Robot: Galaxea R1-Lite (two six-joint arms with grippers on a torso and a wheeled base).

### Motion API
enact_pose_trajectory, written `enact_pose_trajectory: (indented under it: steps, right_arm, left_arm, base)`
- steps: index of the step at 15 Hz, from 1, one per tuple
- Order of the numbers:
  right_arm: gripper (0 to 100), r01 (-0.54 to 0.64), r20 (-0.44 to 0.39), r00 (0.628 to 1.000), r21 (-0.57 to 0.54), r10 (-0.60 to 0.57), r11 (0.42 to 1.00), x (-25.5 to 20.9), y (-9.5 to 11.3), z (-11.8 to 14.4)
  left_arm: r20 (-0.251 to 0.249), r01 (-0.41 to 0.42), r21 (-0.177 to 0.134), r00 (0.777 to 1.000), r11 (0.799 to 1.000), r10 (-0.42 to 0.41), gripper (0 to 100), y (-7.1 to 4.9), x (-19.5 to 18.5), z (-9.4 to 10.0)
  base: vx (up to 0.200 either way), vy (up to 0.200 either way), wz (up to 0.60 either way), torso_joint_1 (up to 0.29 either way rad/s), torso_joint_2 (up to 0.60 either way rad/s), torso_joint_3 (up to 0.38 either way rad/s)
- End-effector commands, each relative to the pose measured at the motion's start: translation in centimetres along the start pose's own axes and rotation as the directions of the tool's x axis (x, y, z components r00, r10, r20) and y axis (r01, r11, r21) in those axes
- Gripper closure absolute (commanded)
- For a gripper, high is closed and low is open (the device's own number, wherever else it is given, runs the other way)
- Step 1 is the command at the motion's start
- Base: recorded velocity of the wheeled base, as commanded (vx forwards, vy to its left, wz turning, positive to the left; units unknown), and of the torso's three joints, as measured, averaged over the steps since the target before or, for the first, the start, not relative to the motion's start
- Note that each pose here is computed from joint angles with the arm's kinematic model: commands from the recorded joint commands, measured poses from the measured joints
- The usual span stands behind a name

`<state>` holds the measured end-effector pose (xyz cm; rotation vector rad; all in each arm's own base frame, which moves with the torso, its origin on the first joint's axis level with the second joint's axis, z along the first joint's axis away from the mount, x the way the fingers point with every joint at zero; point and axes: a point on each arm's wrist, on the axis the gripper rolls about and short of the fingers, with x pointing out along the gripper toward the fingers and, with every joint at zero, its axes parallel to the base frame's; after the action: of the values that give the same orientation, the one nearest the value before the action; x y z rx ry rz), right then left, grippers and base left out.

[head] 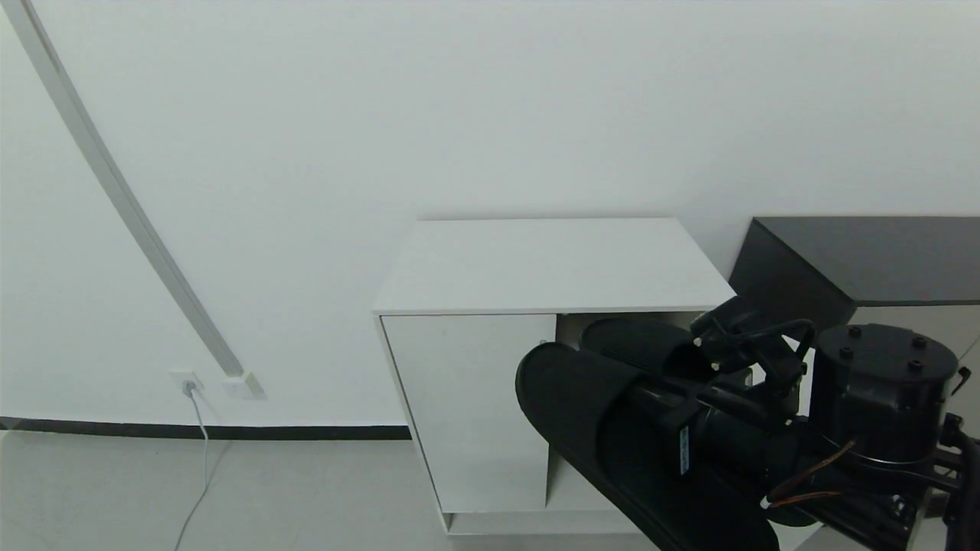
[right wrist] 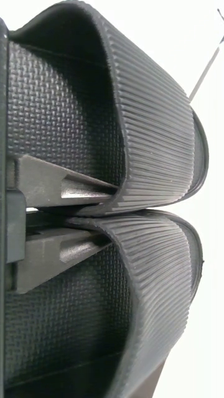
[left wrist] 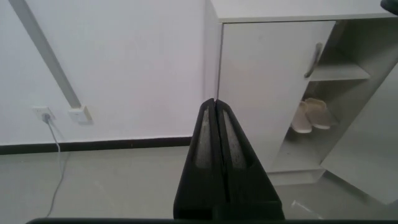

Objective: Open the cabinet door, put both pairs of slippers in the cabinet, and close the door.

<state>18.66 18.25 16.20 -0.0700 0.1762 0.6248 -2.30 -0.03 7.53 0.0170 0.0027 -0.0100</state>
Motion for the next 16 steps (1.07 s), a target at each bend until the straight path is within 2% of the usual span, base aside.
enact_pose_trajectory:
  steps: [1, 4, 7, 9, 16]
  right_arm:
    - [100, -0.001, 0.000, 1.000, 0.000, 0.001, 1.000, -0.09, 0.00, -0.05]
    - [100, 0.001, -0.003, 1.000, 0.003, -0.001, 1.000, -0.07, -0.04, -0.12]
    - [100, 0.002, -0.003, 1.000, 0.001, -0.002, 1.000, -0.14, -0.13, -0.21]
    - [100, -0.001, 0.025, 1.000, 0.000, 0.001, 1.000, -0.47, -0.17, 0.02]
    - [100, -0.001, 0.015, 1.000, 0.001, 0.001, 1.000, -0.32, -0.22, -0.28]
  left_arm:
    - [-0.002, -0.001, 0.000, 1.000, 1.000, 0.001, 100, 0.00, 0.01, -0.01]
    - [-0.002, -0.001, -0.002, 1.000, 1.000, 0.001, 100, 0.00, 0.01, -0.01]
    - [-0.002, -0.002, -0.005, 1.000, 1.000, 0.002, 100, 0.00, 0.01, -0.01]
    - [-0.002, -0.002, -0.002, 1.000, 1.000, 0.002, 100, 0.00, 0.01, -0.01]
    - [-0.002, -0.004, -0.003, 1.000, 1.000, 0.004, 100, 0.01, 0.01, -0.01]
  base:
    - [0.000, -0.200, 0.00, 0.002, 0.00, 0.007]
    - [0.000, -0.200, 0.00, 0.005, 0.00, 0.005]
    - [0.000, 0.000, 0.00, 0.000, 0.00, 0.000]
    - [0.000, 0.000, 0.00, 0.000, 0.00, 0.000]
    - [0.000, 0.000, 0.00, -0.009, 0.02, 0.010]
